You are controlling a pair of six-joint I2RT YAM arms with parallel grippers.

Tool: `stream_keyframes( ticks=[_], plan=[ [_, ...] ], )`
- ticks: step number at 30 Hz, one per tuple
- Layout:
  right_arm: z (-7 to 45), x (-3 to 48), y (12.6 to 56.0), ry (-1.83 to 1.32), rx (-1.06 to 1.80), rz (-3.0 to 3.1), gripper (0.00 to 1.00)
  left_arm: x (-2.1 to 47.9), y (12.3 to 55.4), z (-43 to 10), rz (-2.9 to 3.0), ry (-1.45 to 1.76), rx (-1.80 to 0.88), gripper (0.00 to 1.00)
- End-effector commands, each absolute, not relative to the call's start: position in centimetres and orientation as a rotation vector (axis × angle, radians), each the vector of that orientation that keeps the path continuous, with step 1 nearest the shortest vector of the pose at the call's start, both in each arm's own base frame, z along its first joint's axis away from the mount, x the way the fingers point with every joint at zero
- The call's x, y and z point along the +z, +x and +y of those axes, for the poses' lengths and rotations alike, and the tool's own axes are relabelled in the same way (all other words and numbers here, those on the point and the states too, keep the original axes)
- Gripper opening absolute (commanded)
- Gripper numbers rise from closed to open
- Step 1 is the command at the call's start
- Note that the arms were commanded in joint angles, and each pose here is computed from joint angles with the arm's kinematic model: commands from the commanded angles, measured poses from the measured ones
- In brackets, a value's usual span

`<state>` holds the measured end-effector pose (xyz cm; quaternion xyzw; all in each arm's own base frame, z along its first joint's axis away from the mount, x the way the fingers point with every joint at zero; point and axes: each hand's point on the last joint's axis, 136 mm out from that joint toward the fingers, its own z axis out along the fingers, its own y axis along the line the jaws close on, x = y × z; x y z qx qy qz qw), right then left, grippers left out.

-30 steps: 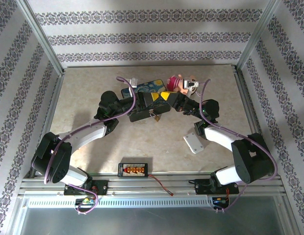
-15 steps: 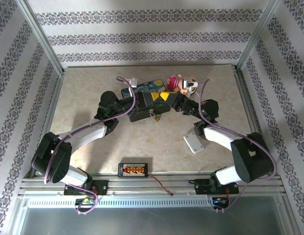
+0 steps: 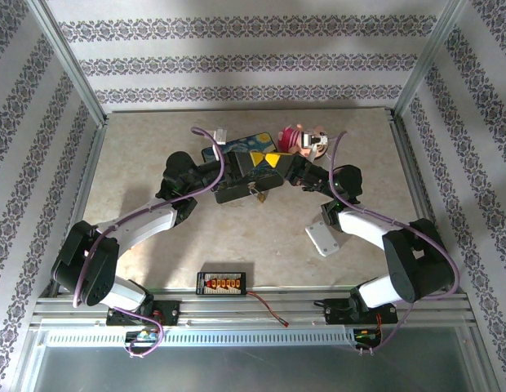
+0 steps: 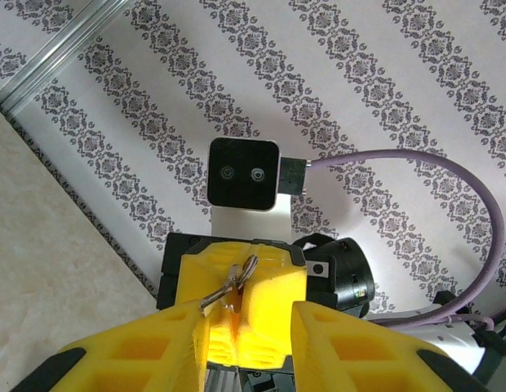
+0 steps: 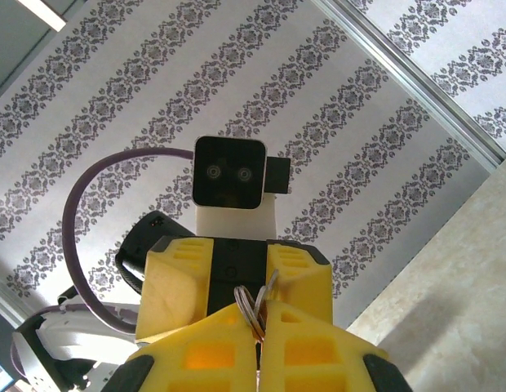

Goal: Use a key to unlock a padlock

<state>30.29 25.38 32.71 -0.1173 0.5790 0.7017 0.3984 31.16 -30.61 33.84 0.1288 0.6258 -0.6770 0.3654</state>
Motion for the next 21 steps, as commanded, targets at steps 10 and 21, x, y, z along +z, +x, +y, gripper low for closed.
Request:
stream_keyframes(
  ticks=[10,21],
  plan=[
    [26.1,33.9,29.3,-0.37,1.797,1.421,0.0,36.6,31.5,-29.5,1.474,0.337,-1.729,0.3],
    [26.1,33.8,29.4,-0.36,1.798,1.421,0.0,35.8,31.6,-29.9,1.506,0.35,-1.747,0.27]
  ],
)
